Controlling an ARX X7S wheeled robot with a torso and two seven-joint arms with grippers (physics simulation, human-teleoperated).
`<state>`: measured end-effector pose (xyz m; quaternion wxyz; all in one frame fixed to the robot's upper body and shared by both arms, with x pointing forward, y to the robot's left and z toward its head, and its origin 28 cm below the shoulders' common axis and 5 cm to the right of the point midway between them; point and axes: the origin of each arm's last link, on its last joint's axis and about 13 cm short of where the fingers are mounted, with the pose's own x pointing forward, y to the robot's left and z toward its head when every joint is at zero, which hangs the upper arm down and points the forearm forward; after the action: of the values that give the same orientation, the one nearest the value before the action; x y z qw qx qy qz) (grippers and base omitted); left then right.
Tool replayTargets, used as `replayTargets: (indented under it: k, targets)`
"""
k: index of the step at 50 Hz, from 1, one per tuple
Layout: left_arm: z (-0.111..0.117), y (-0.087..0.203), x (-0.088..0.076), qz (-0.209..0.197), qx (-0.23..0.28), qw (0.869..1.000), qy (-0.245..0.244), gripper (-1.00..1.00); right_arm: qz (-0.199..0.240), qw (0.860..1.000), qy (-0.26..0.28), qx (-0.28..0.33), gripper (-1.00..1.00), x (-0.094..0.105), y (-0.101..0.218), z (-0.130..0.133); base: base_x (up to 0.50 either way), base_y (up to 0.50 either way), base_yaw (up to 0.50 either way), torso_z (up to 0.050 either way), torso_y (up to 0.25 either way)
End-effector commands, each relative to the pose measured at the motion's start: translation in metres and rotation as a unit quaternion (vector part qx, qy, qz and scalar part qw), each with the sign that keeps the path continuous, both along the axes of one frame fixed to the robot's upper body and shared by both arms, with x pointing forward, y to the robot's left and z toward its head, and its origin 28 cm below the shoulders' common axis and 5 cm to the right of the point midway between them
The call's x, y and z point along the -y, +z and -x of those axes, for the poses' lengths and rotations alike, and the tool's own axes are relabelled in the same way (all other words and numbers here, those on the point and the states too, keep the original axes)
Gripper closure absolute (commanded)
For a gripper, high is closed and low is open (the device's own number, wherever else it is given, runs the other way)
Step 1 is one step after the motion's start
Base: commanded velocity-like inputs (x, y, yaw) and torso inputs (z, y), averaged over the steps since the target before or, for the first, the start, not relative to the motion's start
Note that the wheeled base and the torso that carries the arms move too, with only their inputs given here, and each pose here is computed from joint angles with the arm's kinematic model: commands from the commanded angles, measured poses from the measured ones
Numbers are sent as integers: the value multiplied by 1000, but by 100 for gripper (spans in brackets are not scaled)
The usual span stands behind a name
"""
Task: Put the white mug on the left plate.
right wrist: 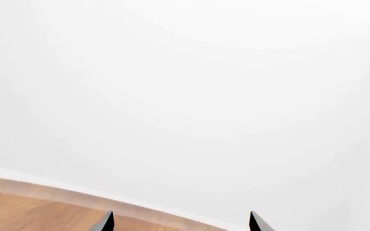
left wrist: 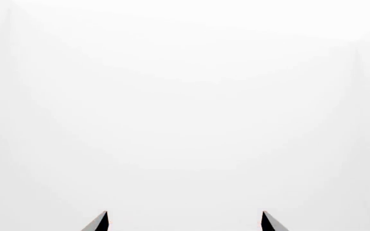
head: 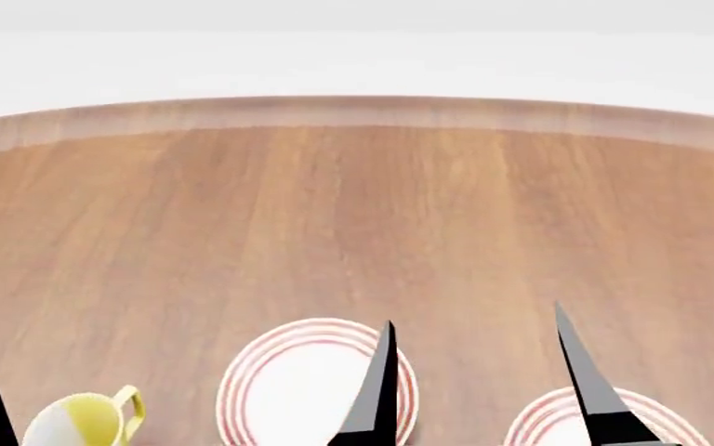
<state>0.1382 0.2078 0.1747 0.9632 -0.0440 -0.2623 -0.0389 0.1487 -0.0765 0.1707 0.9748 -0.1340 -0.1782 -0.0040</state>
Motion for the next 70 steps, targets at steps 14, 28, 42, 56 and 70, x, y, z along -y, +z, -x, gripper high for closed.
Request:
replayTargets:
  k: [14, 28, 42, 56, 70]
  targets:
    - [1, 1, 0, 0, 1, 1000, -2, -100, 8, 1000, 2, -3, -100, -1, 0, 0, 0, 500, 0, 0, 0]
    - [1, 0, 0, 1, 1, 1000, -2, -100, -13, 999, 1, 43, -100, 0, 1, 5, 0, 214, -107, 0, 0]
    - [1, 1, 1, 1, 2, 1000, -4, -100, -16, 999, 2, 48, -100, 0, 2, 6, 0, 0, -500, 0, 0]
    - [2, 2, 1, 0, 3, 1000, -5, -100, -16, 999, 3, 50, -100, 0, 2, 6, 0, 0, -500, 0, 0]
    - [2, 3, 1, -1, 3, 1000, -7, -100, -16, 999, 4, 51, -100, 0, 2, 6, 0, 0, -500, 0, 0]
